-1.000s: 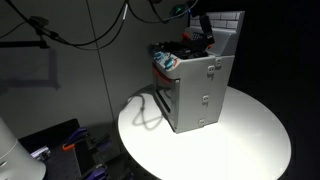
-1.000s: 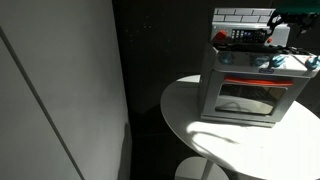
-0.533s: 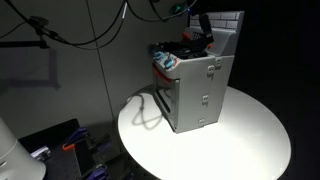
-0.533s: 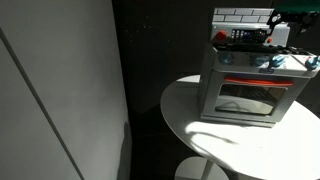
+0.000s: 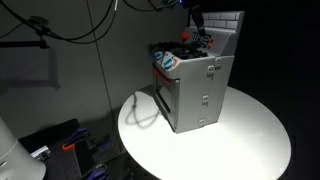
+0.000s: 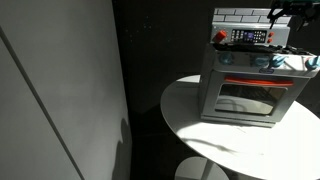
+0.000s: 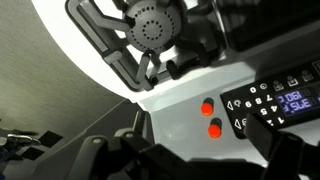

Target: Press the top orange button on the microwave oven controlling panel of the stove

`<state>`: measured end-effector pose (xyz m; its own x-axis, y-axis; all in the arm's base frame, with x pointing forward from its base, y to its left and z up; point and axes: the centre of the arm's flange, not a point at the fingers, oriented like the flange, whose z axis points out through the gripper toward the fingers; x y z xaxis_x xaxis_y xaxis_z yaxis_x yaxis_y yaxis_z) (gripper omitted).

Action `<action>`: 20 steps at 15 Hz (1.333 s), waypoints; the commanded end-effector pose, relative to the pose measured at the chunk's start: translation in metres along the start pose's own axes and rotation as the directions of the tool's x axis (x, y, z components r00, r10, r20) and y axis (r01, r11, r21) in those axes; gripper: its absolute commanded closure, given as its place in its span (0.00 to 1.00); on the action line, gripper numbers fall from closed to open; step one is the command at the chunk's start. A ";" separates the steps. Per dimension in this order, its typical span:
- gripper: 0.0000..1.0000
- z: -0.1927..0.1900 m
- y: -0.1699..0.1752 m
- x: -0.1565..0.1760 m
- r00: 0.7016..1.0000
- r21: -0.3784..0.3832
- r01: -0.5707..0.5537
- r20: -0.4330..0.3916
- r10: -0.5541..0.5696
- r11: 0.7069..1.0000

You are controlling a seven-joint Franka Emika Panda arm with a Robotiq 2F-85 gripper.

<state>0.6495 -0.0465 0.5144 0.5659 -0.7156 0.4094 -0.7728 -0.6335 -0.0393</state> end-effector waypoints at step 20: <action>0.00 -0.122 0.111 -0.106 0.843 0.134 0.429 0.297 -0.449 0.893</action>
<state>0.5021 -0.0066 0.5693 0.8820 -0.4571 0.1147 -0.4634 -0.8854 0.0351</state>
